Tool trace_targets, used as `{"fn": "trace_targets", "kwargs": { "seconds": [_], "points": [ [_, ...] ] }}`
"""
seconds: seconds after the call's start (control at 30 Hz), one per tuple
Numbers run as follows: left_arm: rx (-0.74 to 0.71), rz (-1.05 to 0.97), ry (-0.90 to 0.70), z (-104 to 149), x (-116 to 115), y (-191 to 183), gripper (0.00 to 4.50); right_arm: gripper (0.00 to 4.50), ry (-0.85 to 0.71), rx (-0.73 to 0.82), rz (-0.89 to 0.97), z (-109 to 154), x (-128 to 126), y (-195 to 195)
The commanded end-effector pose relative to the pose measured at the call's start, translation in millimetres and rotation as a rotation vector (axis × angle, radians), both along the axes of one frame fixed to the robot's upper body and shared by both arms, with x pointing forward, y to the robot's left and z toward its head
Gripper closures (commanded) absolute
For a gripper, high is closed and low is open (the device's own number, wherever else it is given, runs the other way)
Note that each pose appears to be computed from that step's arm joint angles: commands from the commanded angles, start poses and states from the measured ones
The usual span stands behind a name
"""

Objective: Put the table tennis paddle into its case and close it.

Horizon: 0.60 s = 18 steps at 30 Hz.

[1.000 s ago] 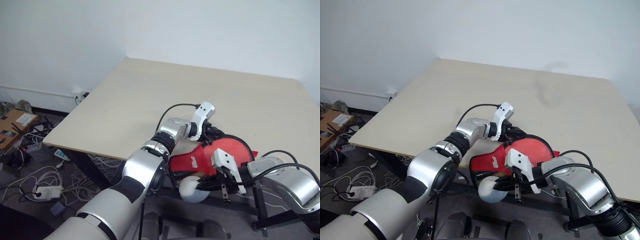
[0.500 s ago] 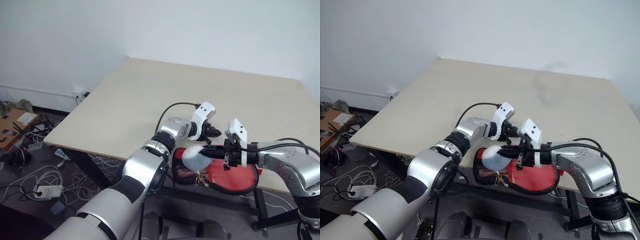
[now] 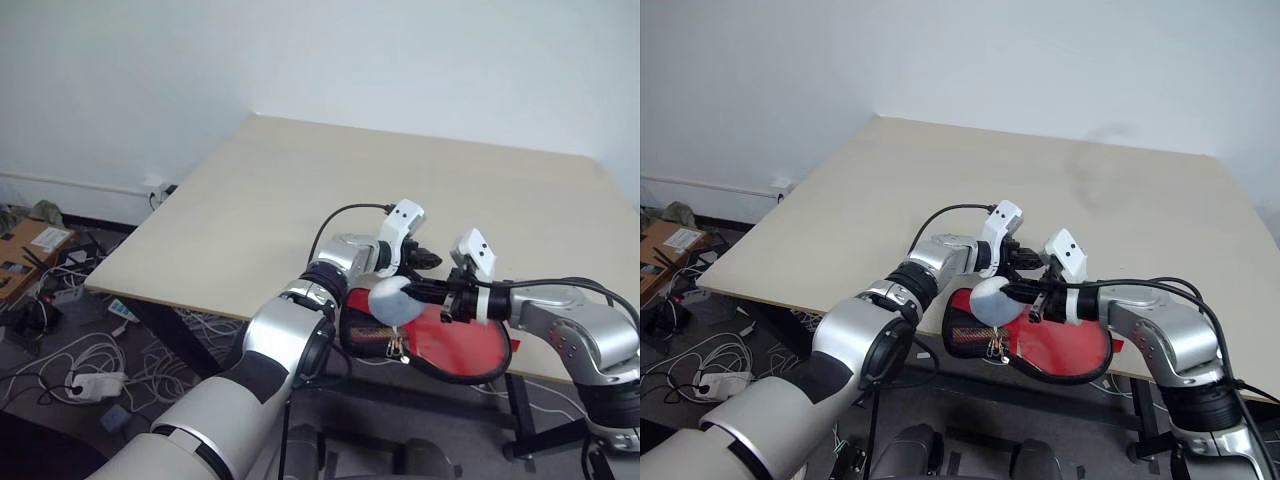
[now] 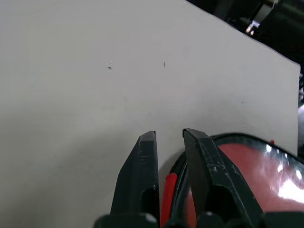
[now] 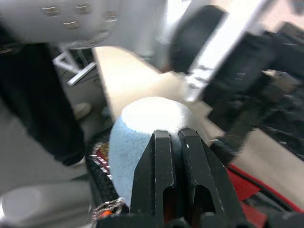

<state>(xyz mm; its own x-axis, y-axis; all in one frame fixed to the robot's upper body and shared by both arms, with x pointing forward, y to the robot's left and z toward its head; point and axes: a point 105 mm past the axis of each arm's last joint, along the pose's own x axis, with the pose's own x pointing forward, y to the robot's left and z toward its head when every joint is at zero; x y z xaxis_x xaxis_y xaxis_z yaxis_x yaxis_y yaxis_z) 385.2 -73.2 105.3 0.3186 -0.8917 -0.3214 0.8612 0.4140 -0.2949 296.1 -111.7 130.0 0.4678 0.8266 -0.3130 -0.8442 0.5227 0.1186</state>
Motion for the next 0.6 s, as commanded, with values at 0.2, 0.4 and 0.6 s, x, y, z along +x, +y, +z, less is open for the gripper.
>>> {"fn": "trace_targets", "kwargs": {
  "seconds": [0.2,0.4,0.6],
  "points": [
    [-0.129,0.077,-0.048,46,22,13,3.65,4.49,-0.095,-0.028,-0.22,13,44,-18],
    [-0.158,0.115,-0.047,54,29,23,3.65,4.49,-0.106,-0.092,-0.312,3,64,-21],
    [-0.168,0.198,-0.044,56,41,41,3.65,4.49,-0.085,-0.234,-0.22,-24,55,-14]
  ]
}}
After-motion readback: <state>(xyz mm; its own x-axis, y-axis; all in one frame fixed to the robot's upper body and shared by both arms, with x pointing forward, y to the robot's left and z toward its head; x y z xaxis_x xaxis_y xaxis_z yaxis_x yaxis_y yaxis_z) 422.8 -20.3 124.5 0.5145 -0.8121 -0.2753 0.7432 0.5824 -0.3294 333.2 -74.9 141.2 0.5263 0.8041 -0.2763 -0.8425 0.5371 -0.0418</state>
